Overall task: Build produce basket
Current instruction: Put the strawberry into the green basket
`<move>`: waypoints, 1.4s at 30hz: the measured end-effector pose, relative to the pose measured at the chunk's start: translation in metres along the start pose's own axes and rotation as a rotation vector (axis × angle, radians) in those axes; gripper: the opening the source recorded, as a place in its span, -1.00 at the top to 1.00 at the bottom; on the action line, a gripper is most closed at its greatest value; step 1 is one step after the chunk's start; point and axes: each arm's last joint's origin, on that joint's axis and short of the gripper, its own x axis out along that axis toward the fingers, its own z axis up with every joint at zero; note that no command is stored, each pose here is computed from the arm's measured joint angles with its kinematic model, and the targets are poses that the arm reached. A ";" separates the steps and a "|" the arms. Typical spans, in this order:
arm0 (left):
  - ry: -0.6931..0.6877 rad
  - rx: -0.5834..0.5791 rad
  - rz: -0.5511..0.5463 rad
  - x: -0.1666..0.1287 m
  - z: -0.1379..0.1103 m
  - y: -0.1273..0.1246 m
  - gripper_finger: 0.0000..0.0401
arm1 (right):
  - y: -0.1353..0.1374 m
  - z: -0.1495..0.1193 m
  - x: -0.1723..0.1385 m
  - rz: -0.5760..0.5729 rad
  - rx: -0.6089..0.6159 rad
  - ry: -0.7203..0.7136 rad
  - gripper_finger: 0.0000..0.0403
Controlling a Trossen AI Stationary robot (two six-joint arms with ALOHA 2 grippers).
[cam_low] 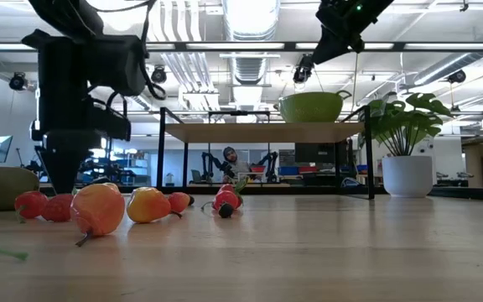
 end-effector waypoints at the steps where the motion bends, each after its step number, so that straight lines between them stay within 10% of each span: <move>1: 0.001 0.004 0.001 0.002 0.001 -0.001 0.10 | 0.000 0.000 0.000 0.000 0.000 0.003 0.39; 10: -0.001 0.052 -0.001 0.009 0.004 -0.007 0.22 | 0.000 -0.001 0.000 0.001 0.001 0.010 0.34; 23: -0.029 0.047 0.024 0.008 0.004 -0.004 0.95 | 0.000 -0.001 0.000 0.001 0.000 0.011 0.51; 42: -0.228 0.040 -0.029 -0.005 0.014 -0.008 0.98 | 0.005 -0.007 -0.001 0.115 -0.055 0.063 0.78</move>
